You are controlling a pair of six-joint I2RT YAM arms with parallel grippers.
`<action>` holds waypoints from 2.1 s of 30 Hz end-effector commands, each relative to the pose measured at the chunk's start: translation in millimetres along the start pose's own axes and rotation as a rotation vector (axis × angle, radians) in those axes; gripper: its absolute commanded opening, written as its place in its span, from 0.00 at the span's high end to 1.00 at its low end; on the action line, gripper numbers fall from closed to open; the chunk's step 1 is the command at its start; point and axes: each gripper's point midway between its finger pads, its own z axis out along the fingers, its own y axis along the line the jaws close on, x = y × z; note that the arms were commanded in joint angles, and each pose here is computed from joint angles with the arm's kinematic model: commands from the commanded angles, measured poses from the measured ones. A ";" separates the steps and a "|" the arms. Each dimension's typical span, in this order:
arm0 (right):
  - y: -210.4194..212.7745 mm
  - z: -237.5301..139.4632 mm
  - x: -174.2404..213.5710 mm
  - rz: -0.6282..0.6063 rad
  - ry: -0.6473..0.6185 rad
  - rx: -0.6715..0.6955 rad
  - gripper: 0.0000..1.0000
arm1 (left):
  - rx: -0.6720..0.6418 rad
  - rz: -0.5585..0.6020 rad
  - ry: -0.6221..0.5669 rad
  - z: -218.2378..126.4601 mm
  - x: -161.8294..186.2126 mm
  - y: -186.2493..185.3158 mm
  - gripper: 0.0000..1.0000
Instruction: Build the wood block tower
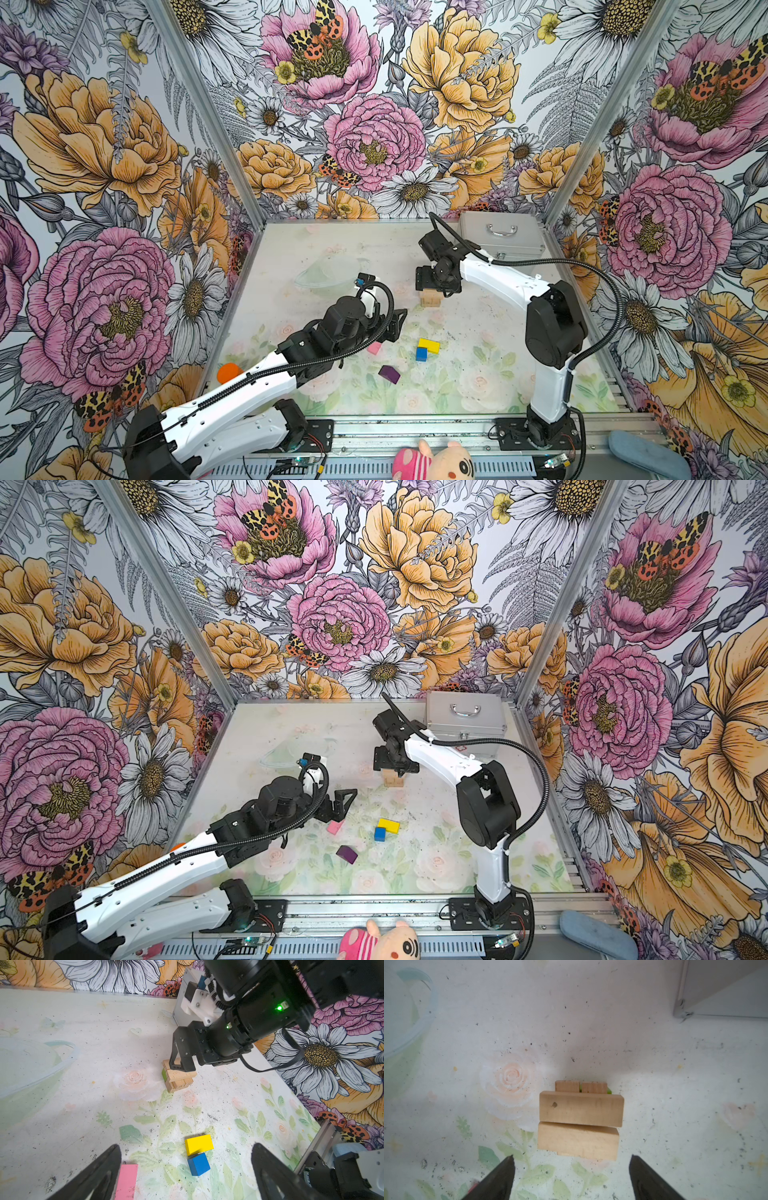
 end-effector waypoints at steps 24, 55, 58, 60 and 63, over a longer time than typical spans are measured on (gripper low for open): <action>-38.2 -58.7 98.7 -0.088 -0.071 -0.044 0.23 | -0.009 -0.014 -0.020 -41.5 69.1 -22.5 0.01; -29.6 11.5 150.7 -0.203 0.056 -0.052 0.28 | -0.069 -0.086 0.020 -55.0 117.6 -13.6 0.01; -26.7 15.1 153.0 -0.220 0.070 -0.053 0.28 | -0.076 -0.091 0.021 -53.9 117.0 -11.4 0.01; -23.3 14.8 154.3 -0.232 0.074 -0.062 0.28 | -0.077 -0.092 0.020 -53.6 116.1 -10.9 0.01; -19.1 14.9 155.4 -0.248 0.079 -0.071 0.29 | -0.081 -0.091 0.017 -53.2 114.8 -9.3 0.01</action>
